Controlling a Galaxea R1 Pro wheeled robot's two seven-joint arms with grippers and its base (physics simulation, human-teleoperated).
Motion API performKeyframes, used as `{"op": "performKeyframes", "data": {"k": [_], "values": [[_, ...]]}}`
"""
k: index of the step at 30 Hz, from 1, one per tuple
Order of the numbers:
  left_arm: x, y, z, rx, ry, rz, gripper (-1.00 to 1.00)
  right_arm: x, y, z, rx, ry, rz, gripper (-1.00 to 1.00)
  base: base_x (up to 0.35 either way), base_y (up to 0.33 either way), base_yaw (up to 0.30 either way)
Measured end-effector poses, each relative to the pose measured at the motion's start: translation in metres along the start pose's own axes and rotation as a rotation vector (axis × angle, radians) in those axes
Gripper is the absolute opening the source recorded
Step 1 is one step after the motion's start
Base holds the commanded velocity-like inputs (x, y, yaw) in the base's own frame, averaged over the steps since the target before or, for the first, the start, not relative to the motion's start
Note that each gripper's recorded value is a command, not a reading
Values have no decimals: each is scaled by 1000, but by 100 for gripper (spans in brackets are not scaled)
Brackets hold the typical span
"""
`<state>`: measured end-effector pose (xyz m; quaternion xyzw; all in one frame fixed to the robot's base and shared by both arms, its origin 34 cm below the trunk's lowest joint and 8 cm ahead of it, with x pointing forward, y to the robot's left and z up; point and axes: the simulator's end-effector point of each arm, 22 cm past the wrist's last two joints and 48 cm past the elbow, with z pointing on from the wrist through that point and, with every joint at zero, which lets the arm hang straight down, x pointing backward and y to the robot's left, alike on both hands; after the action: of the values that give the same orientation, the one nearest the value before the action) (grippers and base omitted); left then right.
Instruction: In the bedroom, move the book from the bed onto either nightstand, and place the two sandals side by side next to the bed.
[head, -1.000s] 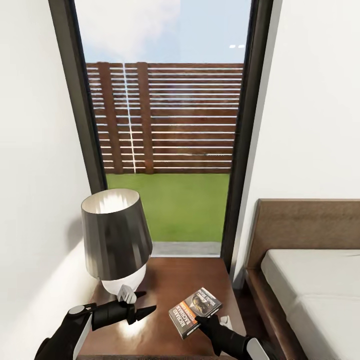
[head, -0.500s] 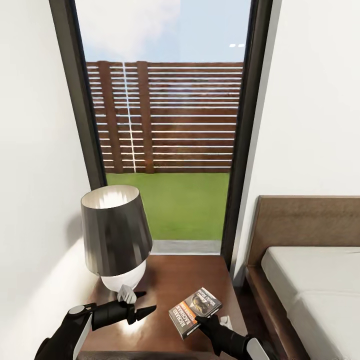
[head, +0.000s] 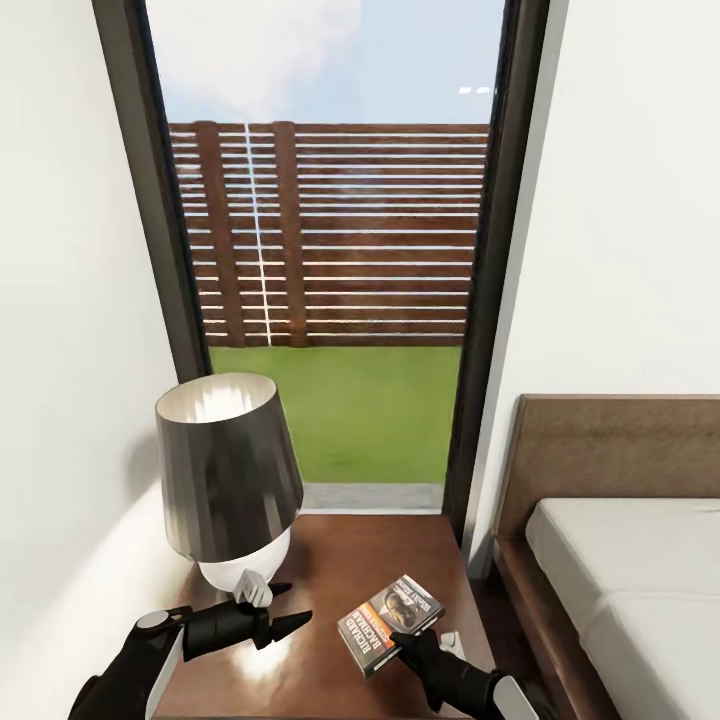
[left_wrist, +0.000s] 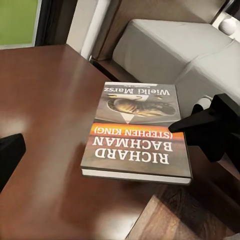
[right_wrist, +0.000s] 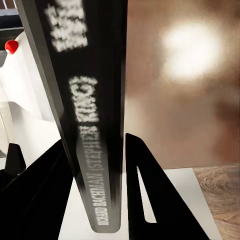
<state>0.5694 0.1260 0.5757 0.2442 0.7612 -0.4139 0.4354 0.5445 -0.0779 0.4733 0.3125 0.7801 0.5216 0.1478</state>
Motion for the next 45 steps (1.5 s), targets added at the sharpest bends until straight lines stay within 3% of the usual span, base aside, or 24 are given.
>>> {"op": "performKeyframes", "data": {"k": [21,28,45], "values": [[10,3,2,0,-1,0,100,1,-10,3,-1,0,0,-100,0,0,0],[25,7,5,0,-1,0,100,2,-26,8,1,1,-2,-100,0,0,0],[38,10,7,1,-2,0,100,3,-38,11,-1,0,0,-100,0,0,0]]}}
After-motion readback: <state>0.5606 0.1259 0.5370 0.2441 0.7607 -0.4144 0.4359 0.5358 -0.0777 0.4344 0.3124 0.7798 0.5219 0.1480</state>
